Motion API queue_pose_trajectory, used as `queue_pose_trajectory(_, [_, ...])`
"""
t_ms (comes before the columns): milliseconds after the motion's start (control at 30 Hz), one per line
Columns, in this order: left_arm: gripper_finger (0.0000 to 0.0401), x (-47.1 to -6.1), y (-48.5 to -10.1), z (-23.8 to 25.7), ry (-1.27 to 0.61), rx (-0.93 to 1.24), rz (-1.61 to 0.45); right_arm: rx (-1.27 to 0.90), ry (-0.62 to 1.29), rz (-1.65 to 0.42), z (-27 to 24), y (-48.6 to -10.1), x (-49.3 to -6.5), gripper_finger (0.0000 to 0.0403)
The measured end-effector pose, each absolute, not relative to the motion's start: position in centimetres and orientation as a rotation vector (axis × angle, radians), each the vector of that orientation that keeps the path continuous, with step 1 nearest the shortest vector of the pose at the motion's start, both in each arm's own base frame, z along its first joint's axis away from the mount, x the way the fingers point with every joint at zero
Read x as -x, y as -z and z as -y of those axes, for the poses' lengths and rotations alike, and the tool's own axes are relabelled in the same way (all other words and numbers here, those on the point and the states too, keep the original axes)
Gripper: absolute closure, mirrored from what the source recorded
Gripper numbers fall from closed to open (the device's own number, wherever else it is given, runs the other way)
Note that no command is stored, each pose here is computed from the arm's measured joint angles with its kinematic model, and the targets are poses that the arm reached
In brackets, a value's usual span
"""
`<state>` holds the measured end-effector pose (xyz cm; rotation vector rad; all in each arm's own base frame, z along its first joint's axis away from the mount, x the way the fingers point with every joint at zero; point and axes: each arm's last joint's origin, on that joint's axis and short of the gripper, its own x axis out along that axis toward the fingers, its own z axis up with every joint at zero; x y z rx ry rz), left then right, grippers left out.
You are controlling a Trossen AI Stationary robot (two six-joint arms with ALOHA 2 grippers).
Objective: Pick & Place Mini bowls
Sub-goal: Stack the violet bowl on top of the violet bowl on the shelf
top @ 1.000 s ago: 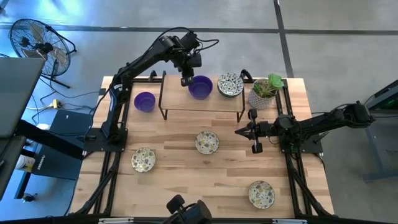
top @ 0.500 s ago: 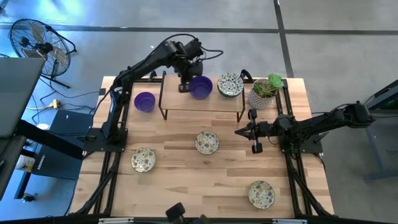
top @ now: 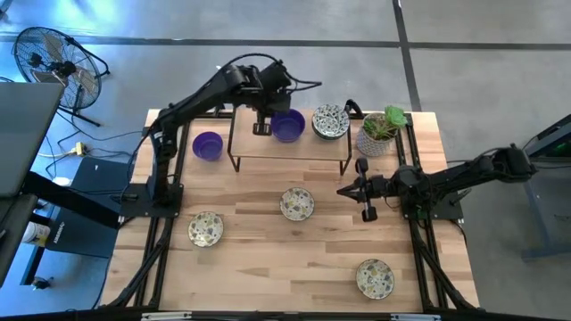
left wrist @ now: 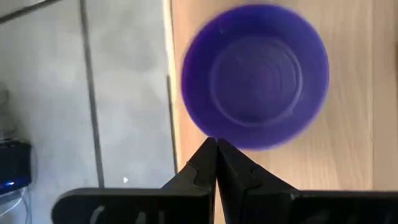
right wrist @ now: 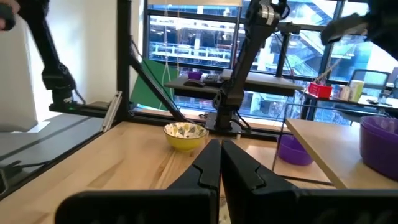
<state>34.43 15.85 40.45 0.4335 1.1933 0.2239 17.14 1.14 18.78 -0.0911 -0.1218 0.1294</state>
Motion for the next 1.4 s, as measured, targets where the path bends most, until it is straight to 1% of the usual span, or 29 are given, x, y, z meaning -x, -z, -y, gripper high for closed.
queue_pose_trajectory(67, [0.0401, -33.8, -41.1, -15.4, -0.232, -0.443, -1.19, 0.102, -0.136, 0.125, -1.5, -18.8, -17.1, 0.0402])
queue_pose_trajectory(167, [0.0401, -33.8, -42.6, -14.1, -0.258, -0.485, -1.099, 0.108, -0.144, 0.145, -2.0, -19.0, -17.0, 0.0402])
queue_pose_trajectory(233, [0.0401, -33.3, -43.3, -13.4, -0.254, -0.502, -1.076, 0.119, -0.15, 0.161, -2.3, -19.1, -17.0, 0.0402])
queue_pose_trajectory(333, [0.0401, -34.0, -44.0, -12.1, -0.259, -0.542, -0.984, 0.129, -0.155, 0.168, -2.7, -19.2, -16.9, 0.0402])
queue_pose_trajectory(433, [0.0401, -33.9, -43.5, -11.1, -0.238, -0.557, -0.97, 0.141, -0.144, 0.17, -3.0, -19.2, -16.9, 0.0402])
queue_pose_trajectory(500, [0.0401, -34.5, -42.9, -10.4, -0.247, -0.577, -0.907, 0.14, -0.149, 0.172, -3.1, -19.2, -16.9, 0.0403])
queue_pose_trajectory(600, [0.0401, -33.3, -41.0, -9.8, -0.25, -0.585, -0.888, 0.14, -0.155, 0.176, -3.2, -19.2, -16.8, 0.0403])
queue_pose_trajectory(667, [0.0401, -33.2, -40.0, -9.0, -0.272, -0.604, -0.763, 0.139, -0.157, 0.179, -3.2, -19.3, -16.8, 0.0403])
queue_pose_trajectory(833, [0.0401, -29.7, -36.7, -7.6, -0.26, -0.581, -0.624, 0.139, -0.155, 0.179, -3.2, -19.3, -16.8, 0.0403])
queue_pose_trajectory(967, [0.0401, -26.2, -34.4, -6.7, -0.267, -0.528, -0.63, 0.139, -0.155, 0.179, -3.2, -19.3, -16.8, 0.0403])
queue_pose_trajectory(1067, [0.0401, -24.0, -34.1, -6.2, -0.3, -0.493, -0.613, 0.139, -0.154, 0.179, -3.2, -19.3, -16.8, 0.0403])
queue_pose_trajectory(1133, [0.0401, -22.3, -33.9, -5.9, -0.322, -0.485, -0.649, 0.138, -0.15, 0.179, -3.2, -19.3, -16.8, 0.0403])
queue_pose_trajectory(1233, [0.0401, -19.9, -34.5, -5.5, -0.366, -0.487, -0.677, 0.138, -0.148, 0.178, -3.2, -19.3, -16.8, 0.0403])
queue_pose_trajectory(1400, [0.0401, -16.0, -34.9, -4.7, -0.382, -0.466, -0.759, 0.138, -0.148, 0.178, -3.2, -19.3, -16.8, 0.0403])
